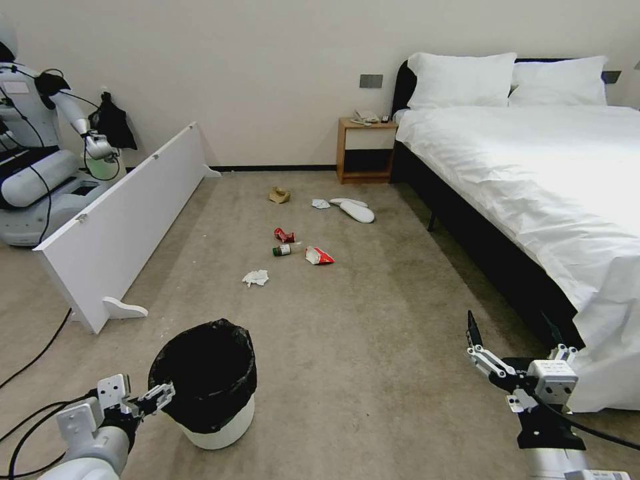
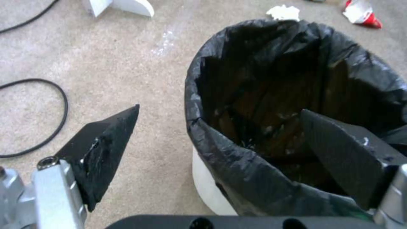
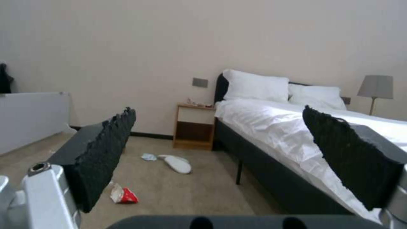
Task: Pick up the trash bin, then pick up the garbage from the floor and place it into the trash bin.
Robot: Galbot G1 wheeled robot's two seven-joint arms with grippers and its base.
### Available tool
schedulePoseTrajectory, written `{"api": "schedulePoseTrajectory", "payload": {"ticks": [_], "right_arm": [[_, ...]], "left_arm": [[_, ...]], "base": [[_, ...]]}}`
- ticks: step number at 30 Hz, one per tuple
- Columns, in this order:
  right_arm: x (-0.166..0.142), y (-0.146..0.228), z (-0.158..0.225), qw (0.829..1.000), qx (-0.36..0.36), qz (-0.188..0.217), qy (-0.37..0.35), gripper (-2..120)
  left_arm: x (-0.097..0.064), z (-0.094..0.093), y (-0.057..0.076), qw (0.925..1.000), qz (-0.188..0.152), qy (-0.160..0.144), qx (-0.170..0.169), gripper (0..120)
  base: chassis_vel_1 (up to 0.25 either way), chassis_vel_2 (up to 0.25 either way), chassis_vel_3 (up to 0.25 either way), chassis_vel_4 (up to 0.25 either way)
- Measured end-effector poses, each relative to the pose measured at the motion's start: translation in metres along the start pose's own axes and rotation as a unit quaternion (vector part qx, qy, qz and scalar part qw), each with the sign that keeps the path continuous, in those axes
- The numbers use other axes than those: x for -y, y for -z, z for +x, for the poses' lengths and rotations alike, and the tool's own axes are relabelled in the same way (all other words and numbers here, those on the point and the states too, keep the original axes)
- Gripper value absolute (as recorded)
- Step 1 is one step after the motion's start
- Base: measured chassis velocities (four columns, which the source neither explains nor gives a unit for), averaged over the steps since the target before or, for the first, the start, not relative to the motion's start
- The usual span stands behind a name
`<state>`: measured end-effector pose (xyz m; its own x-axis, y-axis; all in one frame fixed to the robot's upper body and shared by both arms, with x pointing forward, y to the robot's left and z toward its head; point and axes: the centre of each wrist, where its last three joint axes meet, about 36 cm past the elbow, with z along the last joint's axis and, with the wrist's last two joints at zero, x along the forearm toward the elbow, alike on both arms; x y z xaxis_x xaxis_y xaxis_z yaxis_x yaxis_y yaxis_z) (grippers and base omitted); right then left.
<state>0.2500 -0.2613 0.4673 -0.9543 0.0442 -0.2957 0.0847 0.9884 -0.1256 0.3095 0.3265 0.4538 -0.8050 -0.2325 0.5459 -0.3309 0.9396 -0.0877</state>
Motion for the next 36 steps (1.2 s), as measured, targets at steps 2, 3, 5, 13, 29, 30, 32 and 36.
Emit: {"api": "schedulePoseTrajectory", "payload": {"ticks": [2,3,5,13,29,30,32,36], "right_arm": [[0.000,-0.001,0.000,1.000,-0.001,0.000,0.000,100],[0.000,-0.002,-0.001,1.000,-0.001,0.000,-0.001,100],[0.000,-0.002,-0.001,1.000,-0.002,0.000,-0.001,100],[0.001,-0.006,-0.003,1.000,-0.004,0.000,-0.003,100],[0.003,-0.007,-0.004,1.000,-0.004,0.001,-0.009,100],[0.003,-0.007,-0.004,1.000,-0.004,0.001,-0.010,100],[0.003,-0.007,-0.005,1.000,-0.004,0.000,-0.011,100],[0.003,-0.008,-0.005,1.000,-0.003,0.000,-0.012,100]], "left_arm": [[-0.001,-0.003,-0.001,1.0000,0.001,0.001,-0.003,100],[-0.002,-0.007,-0.002,1.0000,0.002,0.002,-0.006,100],[-0.003,-0.010,-0.002,1.0000,0.003,0.003,-0.008,100],[-0.008,-0.029,0.006,0.9999,0.007,0.006,-0.012,100],[-0.021,-0.060,0.025,0.9994,0.019,-0.004,-0.030,100],[-0.022,-0.063,0.025,0.9992,0.021,-0.004,-0.034,100],[-0.022,-0.065,0.025,0.9990,0.023,-0.004,-0.038,100],[-0.025,-0.071,0.023,0.9985,0.025,-0.001,-0.048,100]], "base": [[0.000,0.000,0.000,0.000],[0.000,0.000,0.000,0.000],[0.000,0.000,0.000,0.000],[0.000,0.000,0.000,0.000],[0.000,0.000,0.000,0.000],[0.000,0.000,0.000,0.000],[0.000,0.000,0.000,0.000],[0.000,0.000,0.000,0.000]]}}
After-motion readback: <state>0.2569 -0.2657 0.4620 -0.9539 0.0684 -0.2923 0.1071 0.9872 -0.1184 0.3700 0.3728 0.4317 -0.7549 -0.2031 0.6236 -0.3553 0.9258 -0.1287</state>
